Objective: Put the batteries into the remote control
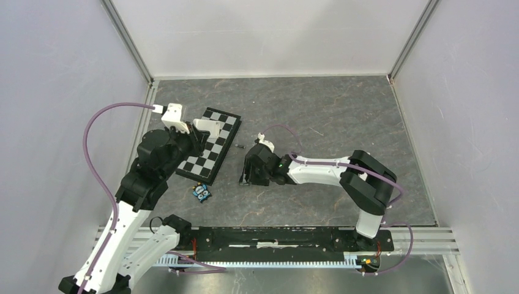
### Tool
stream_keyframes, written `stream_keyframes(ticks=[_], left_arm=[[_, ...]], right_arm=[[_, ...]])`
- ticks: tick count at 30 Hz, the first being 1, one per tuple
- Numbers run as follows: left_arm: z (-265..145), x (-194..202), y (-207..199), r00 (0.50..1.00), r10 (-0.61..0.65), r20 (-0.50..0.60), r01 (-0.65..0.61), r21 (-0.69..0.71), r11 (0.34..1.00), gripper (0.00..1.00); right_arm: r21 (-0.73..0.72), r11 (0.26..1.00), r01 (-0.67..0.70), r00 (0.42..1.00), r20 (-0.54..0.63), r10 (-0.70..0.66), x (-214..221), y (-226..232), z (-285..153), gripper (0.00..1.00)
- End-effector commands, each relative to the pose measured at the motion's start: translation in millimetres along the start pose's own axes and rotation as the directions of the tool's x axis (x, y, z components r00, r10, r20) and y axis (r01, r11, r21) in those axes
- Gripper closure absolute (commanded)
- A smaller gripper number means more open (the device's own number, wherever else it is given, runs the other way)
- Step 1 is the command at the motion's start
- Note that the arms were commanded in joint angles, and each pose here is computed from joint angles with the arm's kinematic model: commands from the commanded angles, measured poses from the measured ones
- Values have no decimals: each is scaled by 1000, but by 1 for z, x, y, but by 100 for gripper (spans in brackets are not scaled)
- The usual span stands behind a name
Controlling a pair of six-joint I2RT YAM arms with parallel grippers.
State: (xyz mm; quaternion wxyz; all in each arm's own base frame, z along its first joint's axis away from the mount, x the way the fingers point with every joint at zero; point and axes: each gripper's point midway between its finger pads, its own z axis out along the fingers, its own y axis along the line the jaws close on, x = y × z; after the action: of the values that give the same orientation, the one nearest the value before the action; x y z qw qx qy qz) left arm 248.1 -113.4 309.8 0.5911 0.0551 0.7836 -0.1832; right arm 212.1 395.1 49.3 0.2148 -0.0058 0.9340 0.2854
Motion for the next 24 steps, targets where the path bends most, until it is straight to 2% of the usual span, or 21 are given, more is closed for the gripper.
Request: stream_keyframes(ticks=[1,5,10,20,24], left_arm=[[-9,-13,16,997,-44,64,50,-99,994,98],[-11,-8,30,998,-37,49,45,-175,983,98],[-13,-2,33,999,-33,35,39,-184,982,98],[-15,-3,30,999,-26,38,32,-166,986,98],[-15,-2,29,999,-28,36,34,-162,986,98]], right_arm=[[192,960,-204,979,26,203,3,-11,4,43],[209,940,-268,963,73,259,-3,8,10,43],[259,905,-337,941,61,333,2,14,24,44],[326,863,-385,923,124,365,5,-6,32,46],[340,857,-388,921,169,350,-2,-14,34,52]])
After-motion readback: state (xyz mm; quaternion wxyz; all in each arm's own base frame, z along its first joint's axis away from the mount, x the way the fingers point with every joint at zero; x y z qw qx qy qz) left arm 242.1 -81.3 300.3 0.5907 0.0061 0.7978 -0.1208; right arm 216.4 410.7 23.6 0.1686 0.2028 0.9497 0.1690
